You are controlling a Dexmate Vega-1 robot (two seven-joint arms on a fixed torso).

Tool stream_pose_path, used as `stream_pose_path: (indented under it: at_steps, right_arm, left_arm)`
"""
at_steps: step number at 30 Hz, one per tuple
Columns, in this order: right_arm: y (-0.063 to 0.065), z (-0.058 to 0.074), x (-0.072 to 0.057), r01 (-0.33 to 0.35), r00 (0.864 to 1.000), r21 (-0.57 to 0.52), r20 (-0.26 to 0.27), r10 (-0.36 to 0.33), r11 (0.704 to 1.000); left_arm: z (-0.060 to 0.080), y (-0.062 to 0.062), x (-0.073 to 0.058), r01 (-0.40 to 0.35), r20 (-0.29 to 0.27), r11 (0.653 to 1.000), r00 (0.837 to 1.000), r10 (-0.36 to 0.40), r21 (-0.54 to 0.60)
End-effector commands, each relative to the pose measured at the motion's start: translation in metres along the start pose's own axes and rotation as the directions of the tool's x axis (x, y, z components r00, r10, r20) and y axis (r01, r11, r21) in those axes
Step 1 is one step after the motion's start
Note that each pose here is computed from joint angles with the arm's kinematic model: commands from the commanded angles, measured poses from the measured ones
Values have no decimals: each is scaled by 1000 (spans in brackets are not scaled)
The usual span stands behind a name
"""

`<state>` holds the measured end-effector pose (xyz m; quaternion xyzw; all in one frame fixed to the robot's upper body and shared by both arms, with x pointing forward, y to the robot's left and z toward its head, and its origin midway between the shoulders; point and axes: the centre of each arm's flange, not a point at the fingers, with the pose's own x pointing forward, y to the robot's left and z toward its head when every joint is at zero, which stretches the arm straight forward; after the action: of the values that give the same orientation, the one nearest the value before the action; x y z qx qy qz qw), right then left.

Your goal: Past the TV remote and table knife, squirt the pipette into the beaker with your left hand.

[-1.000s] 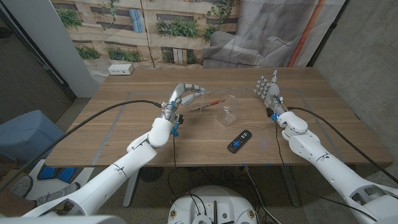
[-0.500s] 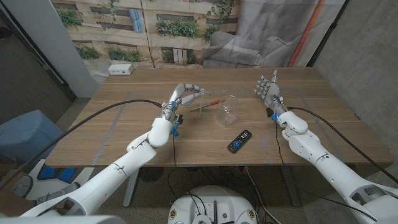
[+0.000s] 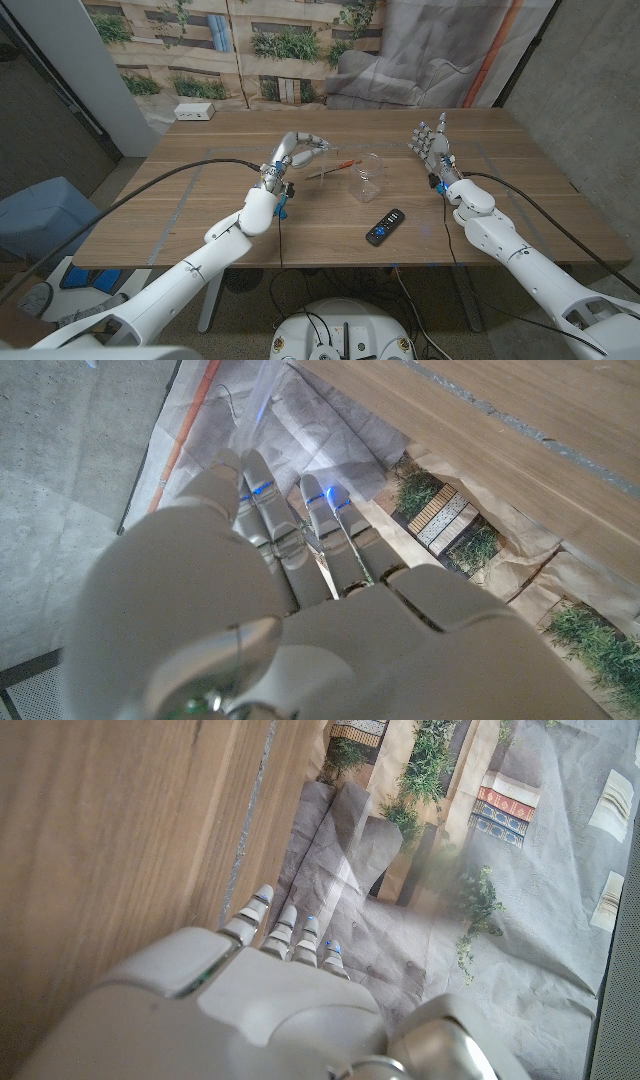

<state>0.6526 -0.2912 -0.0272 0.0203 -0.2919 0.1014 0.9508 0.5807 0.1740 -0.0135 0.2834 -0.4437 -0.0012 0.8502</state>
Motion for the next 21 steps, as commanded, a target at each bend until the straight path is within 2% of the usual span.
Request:
stream_pose_path:
  at_steps: [1, 6, 21]
  right_arm:
    - [0, 0, 0, 0, 1000, 0, 0, 0, 1000]
    - [0, 0, 0, 0, 1000, 0, 0, 0, 1000]
    - [0, 0, 0, 0, 1000, 0, 0, 0, 1000]
  left_arm:
    - [-1, 4, 0, 15, -38, 999, 999, -16, -28]
    - [-3, 3, -1, 40, -50, 999, 998, -42, -35]
    - [-5, 3, -1, 52, -72, 998, 996, -55, -46]
